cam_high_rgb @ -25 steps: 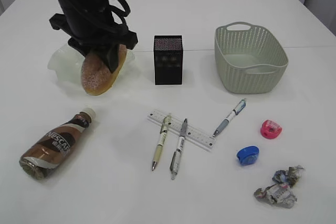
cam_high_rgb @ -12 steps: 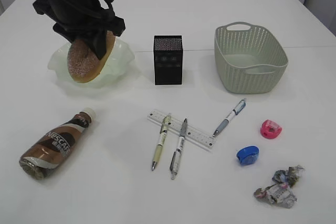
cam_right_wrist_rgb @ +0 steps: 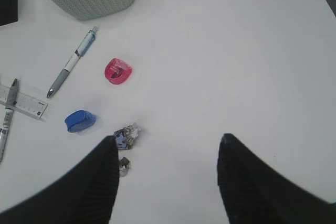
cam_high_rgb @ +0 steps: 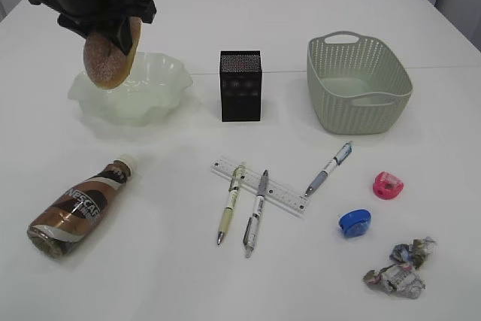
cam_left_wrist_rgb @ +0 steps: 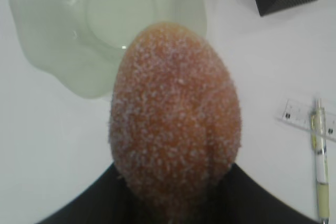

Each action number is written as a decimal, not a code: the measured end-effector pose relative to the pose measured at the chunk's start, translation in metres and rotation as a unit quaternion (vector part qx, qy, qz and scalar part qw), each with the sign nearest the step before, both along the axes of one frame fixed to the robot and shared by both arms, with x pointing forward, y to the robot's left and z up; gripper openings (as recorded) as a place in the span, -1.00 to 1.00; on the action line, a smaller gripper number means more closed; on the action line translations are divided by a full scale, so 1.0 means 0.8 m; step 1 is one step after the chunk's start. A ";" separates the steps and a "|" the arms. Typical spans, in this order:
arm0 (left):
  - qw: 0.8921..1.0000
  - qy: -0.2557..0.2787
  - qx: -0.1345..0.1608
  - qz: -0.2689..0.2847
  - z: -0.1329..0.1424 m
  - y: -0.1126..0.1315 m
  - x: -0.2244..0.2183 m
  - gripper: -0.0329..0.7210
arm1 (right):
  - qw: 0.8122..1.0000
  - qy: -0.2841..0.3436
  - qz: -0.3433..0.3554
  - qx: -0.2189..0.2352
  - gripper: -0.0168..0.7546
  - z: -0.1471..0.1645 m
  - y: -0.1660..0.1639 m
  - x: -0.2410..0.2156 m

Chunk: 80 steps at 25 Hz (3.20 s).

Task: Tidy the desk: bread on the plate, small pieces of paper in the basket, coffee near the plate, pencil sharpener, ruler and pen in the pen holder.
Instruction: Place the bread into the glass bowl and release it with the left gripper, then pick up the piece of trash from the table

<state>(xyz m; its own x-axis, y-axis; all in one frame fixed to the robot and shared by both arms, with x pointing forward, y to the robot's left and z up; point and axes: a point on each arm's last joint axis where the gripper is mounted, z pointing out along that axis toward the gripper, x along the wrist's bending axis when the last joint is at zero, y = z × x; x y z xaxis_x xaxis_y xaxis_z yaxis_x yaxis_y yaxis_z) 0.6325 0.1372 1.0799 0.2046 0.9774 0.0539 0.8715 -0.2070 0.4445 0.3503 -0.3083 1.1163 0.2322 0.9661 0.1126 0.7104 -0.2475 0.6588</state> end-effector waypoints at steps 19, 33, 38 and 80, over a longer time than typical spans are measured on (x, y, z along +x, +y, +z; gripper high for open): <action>0.989 -0.135 -0.058 0.029 -0.115 0.039 0.114 -0.31 | 1.000 0.002 0.000 0.001 0.26 0.000 0.000 0.000; 0.989 -0.134 -0.058 0.033 -0.163 0.049 0.132 0.04 | 1.000 0.002 0.000 0.001 0.26 0.000 0.000 0.000; 0.988 -0.139 -0.060 0.032 -0.163 0.048 0.133 0.48 | 1.000 0.000 -0.013 0.013 0.26 0.000 0.000 0.000; 0.994 0.075 -0.009 0.083 -0.052 0.083 0.040 0.52 | 0.997 0.023 0.004 0.080 0.26 -0.011 0.012 0.037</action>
<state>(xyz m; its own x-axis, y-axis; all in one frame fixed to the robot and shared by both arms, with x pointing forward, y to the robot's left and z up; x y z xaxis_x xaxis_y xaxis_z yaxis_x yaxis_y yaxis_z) 0.6646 0.2032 1.0380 0.0451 0.9988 0.0169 0.9498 -0.0481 0.3093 0.3800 -0.2988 1.1078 0.2337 0.9385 0.2542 0.7410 -0.3412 0.5784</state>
